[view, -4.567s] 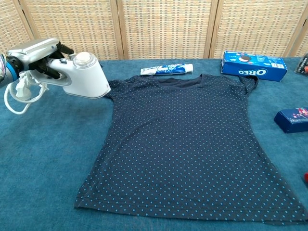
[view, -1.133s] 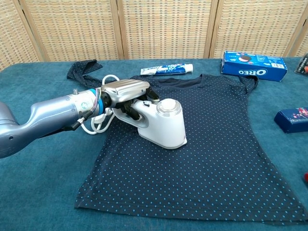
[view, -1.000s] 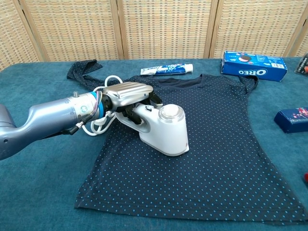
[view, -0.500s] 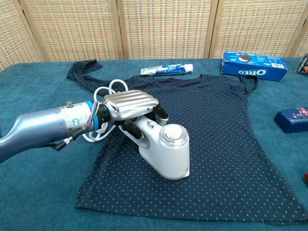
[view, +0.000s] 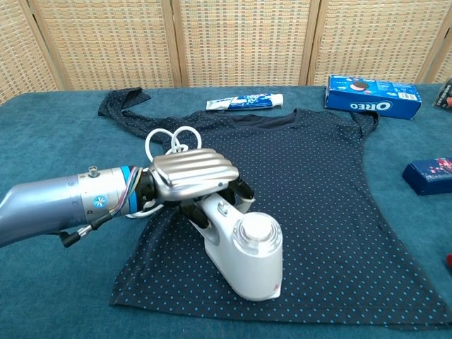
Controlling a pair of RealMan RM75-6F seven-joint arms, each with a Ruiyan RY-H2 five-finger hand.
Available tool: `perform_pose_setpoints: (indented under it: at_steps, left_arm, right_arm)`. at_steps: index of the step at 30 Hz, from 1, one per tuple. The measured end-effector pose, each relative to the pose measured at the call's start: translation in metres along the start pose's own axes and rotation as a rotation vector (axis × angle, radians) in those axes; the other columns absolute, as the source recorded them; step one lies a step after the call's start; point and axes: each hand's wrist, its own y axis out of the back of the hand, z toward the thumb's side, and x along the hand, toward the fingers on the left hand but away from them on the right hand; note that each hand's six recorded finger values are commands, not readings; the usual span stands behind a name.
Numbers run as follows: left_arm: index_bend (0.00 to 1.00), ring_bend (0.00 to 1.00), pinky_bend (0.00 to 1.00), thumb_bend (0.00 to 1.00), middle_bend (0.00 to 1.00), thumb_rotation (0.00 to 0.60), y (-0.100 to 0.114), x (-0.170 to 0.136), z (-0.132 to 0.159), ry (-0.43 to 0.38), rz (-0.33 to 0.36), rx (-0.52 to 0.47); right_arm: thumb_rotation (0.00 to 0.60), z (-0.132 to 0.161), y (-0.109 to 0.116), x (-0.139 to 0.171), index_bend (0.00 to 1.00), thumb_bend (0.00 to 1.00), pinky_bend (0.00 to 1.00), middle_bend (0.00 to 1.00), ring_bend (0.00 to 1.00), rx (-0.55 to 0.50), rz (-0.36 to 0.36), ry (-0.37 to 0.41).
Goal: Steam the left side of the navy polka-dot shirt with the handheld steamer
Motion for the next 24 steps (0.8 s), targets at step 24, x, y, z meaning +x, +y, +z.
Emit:
perform_pose_setpoints:
  at_steps: [24]
  left_arm:
    - [1.00,0.82,0.94,0.73,0.91,0.600,-0.004,0.000,-0.033,0.085,-0.003,0.090]
  right_arm:
    - [0.600,0.001,-0.001,0.000,0.03,0.00,0.00,0.00,0.00,0.004,0.003,0.001]
